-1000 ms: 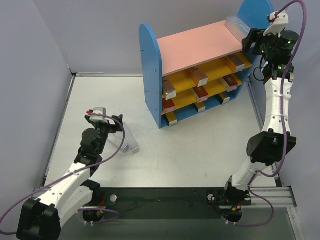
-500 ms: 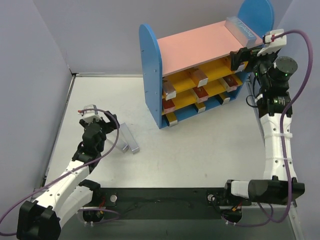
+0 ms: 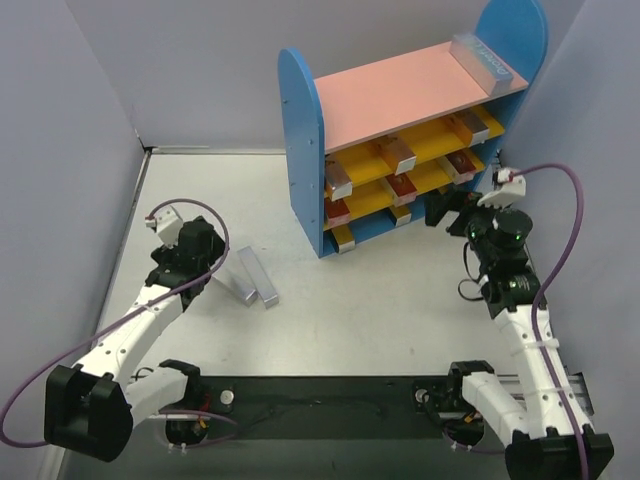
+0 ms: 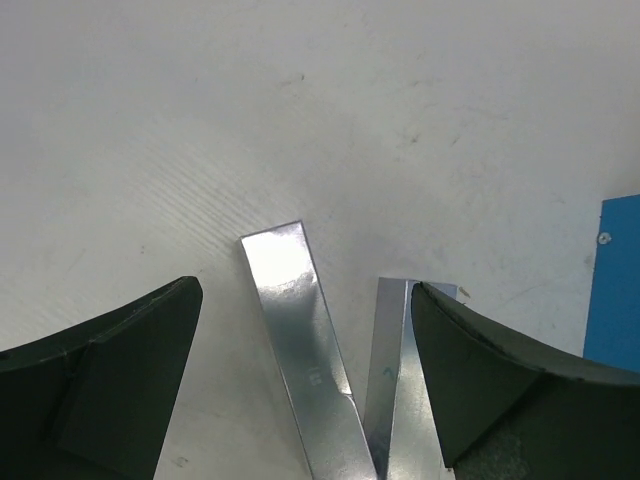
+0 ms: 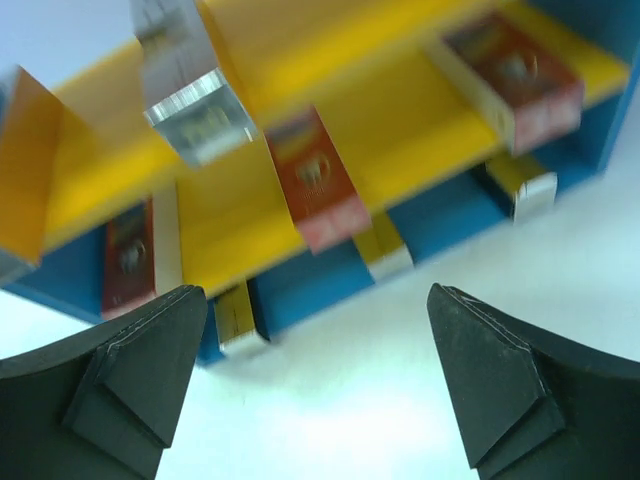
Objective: Place and organize the toothpastes onto the shelf
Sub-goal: Pick up the toothpaste from the center of the board.
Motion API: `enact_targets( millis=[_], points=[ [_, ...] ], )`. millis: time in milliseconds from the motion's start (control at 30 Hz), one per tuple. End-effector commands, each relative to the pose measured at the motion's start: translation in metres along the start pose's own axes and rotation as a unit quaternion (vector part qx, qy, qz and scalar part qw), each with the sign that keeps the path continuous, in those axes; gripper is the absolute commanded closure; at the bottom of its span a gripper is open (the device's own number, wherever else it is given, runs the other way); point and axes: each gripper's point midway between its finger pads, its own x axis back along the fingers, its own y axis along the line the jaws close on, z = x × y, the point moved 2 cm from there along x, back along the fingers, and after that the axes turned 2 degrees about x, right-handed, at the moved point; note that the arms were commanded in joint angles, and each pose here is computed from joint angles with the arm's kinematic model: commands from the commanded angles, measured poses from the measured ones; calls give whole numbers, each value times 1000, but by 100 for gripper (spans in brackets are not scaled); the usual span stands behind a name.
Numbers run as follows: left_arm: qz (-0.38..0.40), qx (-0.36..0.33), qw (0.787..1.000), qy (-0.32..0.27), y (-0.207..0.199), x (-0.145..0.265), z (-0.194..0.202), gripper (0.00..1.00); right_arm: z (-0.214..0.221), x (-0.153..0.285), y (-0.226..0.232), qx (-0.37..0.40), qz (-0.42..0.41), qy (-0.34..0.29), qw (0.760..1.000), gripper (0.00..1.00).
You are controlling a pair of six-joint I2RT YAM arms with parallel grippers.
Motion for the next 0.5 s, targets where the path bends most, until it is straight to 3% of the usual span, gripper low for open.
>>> enact_targets(
  millis=[0,233,467],
  points=[
    [-41,48,998,20,1,-3,-7,3,45,27,-17,-75,60,23,995,0],
    [-133,49,987,77,2,-27,1,4,117,73,-26,-75,68,103,989,0],
    [-173,63,974,134,4,-50,25,7,134,95,-36,-63,88,115,988,0]
  ],
)
